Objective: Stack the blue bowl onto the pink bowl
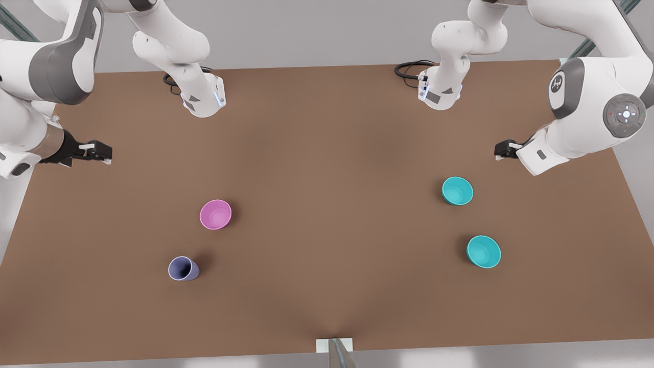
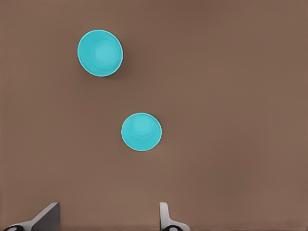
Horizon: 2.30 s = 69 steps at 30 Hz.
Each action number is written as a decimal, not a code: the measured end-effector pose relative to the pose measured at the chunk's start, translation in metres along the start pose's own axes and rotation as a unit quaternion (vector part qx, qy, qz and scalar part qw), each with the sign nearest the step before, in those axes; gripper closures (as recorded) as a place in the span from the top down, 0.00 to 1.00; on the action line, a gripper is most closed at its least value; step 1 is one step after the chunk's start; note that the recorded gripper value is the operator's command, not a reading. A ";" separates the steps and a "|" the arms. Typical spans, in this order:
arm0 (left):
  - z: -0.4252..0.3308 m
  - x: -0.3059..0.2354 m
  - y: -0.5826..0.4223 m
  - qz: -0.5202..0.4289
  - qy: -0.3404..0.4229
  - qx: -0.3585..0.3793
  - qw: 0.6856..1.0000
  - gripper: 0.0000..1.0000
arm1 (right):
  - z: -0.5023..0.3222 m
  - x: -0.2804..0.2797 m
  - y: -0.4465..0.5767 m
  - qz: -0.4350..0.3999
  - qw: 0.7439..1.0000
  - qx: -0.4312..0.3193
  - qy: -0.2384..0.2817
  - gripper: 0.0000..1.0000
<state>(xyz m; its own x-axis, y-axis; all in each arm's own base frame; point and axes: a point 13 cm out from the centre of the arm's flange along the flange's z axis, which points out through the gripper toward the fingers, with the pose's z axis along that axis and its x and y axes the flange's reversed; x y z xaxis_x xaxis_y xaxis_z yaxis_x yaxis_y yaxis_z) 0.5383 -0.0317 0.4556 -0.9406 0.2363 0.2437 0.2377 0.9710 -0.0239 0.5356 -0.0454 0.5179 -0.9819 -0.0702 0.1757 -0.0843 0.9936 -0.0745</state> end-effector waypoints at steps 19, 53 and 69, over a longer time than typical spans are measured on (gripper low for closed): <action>0.011 -0.002 0.000 0.016 0.014 0.003 1.000 1.00 | 0.356 -0.072 0.090 0.071 0.989 -0.099 0.086 1.00; 0.025 -0.005 0.007 0.023 0.031 0.008 0.999 1.00 | 0.442 -0.093 0.141 0.143 0.981 -0.100 0.081 0.29; 0.029 -0.005 0.007 0.025 0.038 0.010 0.999 1.00 | 0.346 -0.118 0.327 0.053 0.984 -0.158 0.060 0.21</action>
<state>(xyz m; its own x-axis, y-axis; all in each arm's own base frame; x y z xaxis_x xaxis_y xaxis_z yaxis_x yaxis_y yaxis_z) 0.5373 -0.0254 0.4257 -0.9062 0.2816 0.3153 0.2782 0.9588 -0.0568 0.5652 0.2571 0.1334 -0.9538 0.0276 0.2993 0.0930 0.9741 0.2063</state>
